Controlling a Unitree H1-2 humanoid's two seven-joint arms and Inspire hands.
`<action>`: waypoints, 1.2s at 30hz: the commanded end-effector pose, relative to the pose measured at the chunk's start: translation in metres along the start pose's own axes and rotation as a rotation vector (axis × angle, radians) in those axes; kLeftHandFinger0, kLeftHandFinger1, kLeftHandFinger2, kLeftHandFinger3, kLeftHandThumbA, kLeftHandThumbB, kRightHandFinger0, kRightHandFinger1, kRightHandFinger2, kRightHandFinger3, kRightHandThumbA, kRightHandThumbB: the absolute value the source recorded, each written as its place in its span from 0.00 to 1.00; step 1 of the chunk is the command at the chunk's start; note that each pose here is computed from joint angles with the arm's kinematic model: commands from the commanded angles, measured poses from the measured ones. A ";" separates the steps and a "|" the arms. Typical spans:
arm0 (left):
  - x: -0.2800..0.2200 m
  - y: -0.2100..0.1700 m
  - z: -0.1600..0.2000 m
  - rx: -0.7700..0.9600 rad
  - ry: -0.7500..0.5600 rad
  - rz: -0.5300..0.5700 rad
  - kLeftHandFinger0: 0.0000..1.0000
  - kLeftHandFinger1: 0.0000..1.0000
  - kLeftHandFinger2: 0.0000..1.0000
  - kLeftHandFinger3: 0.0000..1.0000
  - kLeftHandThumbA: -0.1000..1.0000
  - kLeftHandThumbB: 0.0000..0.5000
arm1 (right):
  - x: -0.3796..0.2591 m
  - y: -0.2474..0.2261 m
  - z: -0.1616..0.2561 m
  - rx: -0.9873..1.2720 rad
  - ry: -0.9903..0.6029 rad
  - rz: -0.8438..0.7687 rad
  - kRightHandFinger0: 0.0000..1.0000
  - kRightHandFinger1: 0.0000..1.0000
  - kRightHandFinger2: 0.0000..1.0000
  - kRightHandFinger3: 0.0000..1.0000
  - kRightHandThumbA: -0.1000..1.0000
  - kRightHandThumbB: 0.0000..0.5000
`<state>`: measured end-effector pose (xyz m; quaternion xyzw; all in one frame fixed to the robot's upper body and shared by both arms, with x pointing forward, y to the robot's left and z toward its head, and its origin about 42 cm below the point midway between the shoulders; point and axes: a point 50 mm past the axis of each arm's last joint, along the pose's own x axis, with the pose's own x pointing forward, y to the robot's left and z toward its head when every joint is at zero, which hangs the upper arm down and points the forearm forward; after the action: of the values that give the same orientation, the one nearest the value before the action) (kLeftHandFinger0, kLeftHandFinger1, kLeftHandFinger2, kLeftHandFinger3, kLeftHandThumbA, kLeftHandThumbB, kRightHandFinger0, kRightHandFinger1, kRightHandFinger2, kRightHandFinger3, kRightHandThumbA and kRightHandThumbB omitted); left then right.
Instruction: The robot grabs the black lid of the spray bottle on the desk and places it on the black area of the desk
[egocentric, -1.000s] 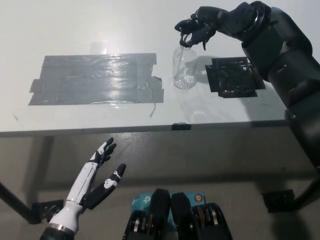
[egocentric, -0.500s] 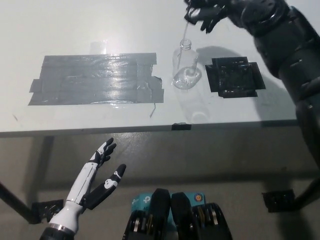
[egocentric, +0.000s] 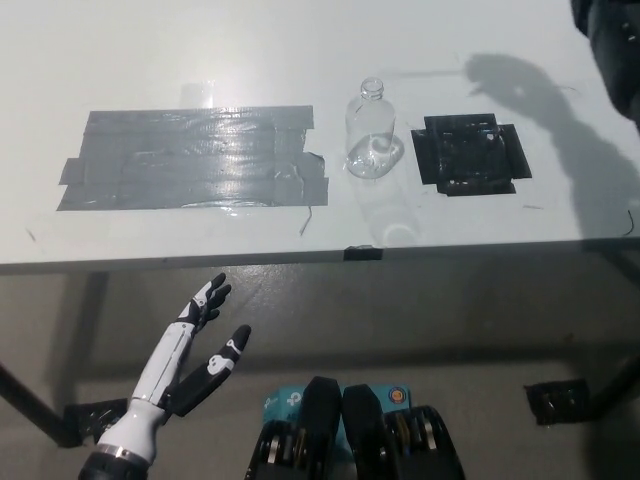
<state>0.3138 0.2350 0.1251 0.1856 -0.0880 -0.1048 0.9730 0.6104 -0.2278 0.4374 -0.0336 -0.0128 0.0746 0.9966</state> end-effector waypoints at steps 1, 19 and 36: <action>0.005 0.009 0.003 0.017 -0.023 0.017 1.00 1.00 1.00 1.00 0.76 0.23 | -0.007 -0.034 0.019 0.091 -0.082 -0.061 0.33 0.39 0.56 0.61 0.00 0.52; 0.004 0.009 0.001 0.001 -0.044 0.038 1.00 1.00 1.00 1.00 0.82 0.23 | -0.031 -0.022 -0.154 -0.213 0.193 -0.013 1.00 1.00 1.00 1.00 0.34 0.75; 0.011 0.012 0.008 0.043 -0.062 0.042 1.00 1.00 1.00 1.00 0.82 0.17 | -0.020 -0.021 -0.100 -0.611 0.024 -0.006 1.00 1.00 1.00 1.00 0.80 1.00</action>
<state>0.3163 0.2394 0.1226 0.1891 -0.0870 -0.0980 0.9732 0.5821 -0.2591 0.2645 -0.2808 0.1015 0.0937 0.9498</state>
